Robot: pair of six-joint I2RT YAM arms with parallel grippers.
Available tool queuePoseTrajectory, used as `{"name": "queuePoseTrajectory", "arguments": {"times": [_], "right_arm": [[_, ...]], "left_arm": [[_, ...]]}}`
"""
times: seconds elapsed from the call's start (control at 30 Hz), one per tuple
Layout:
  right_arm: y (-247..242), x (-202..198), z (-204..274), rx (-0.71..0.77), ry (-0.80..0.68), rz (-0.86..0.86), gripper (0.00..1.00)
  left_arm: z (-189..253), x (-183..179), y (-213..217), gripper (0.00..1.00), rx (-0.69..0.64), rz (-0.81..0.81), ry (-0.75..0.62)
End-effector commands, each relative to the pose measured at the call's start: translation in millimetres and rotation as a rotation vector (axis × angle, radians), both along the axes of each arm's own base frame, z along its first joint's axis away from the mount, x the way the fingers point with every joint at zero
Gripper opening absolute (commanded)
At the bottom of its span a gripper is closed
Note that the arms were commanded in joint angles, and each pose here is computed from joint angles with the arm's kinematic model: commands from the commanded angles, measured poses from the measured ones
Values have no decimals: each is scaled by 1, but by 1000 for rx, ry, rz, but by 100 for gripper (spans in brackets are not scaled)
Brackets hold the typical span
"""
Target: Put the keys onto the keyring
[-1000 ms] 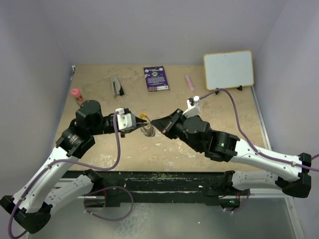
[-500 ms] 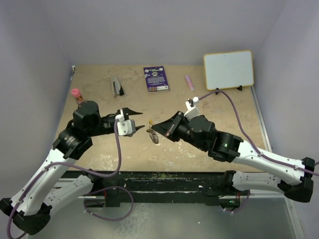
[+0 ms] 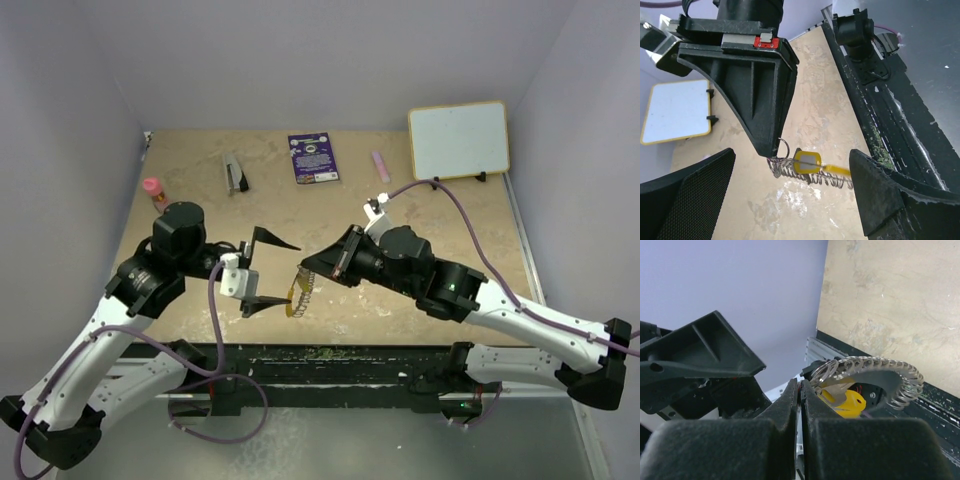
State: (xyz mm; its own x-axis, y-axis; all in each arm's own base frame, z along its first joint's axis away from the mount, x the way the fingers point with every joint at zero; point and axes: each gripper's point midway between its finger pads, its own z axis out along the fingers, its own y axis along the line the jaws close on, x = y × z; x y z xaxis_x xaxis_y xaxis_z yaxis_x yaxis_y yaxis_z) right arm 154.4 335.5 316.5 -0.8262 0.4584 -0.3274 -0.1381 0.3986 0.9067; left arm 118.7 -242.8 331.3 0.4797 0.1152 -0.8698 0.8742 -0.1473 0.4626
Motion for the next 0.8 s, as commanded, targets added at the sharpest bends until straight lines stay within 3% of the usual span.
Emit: {"name": "queuePoseTrajectory", "arguments": {"times": [0.0, 0.23, 0.53, 0.77], "right_arm": [[5, -7, 25, 53, -25, 58, 0], [7, -4, 25, 29, -29, 48, 0], [-10, 17, 39, -16, -84, -83, 0], [-5, 20, 36, -36, -88, -79, 0]], "left_arm": [[-6, 0, -4, 98, 14, -42, 17], [-11, 22, -12, 96, 30, 54, 119], [-15, 35, -6, 91, 71, 184, 216], [-14, 41, -17, 87, 58, 207, 334]]}}
